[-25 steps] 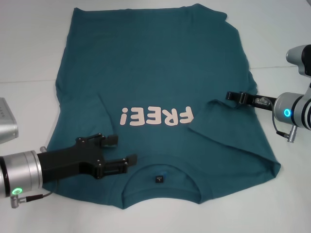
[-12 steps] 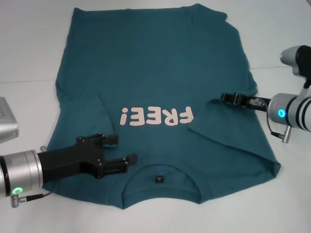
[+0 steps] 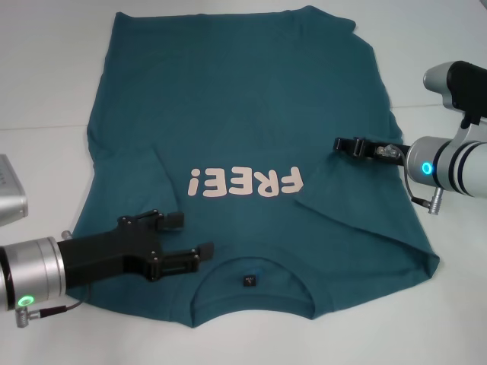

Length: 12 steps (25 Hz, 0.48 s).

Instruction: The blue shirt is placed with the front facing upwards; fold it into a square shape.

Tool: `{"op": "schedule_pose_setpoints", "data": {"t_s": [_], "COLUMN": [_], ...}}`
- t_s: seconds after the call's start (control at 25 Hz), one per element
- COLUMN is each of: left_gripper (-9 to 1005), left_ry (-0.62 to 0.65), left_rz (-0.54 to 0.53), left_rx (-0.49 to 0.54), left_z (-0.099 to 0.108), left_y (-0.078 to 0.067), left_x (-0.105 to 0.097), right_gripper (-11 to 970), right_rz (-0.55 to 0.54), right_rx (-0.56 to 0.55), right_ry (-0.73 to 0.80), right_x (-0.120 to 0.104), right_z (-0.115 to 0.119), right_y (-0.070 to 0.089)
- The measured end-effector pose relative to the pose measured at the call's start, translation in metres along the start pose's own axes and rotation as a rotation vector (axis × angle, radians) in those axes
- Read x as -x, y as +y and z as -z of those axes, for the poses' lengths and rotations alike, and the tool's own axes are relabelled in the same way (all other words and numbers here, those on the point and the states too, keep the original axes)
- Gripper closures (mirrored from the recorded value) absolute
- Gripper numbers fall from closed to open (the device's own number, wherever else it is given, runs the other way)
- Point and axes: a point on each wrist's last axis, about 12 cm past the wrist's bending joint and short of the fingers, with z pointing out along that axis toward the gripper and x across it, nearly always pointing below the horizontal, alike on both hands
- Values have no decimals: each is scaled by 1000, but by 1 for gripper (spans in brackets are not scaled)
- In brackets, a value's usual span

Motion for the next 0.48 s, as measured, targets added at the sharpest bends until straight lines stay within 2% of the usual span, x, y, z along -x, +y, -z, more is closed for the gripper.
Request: {"op": "schedule_pose_setpoints", "data": {"t_s": [0.48], "left_gripper": [127], "left_ry": [-7], "left_rz": [4], "left_rx": [8], "left_z": [1], "left_y": [1], "left_x": [0], "right_gripper": [314], "right_rz": [6], "right_rx": [-36], "right_ry": [-18], "right_x": [2], "right_z": [1], "right_y": [-6]}}
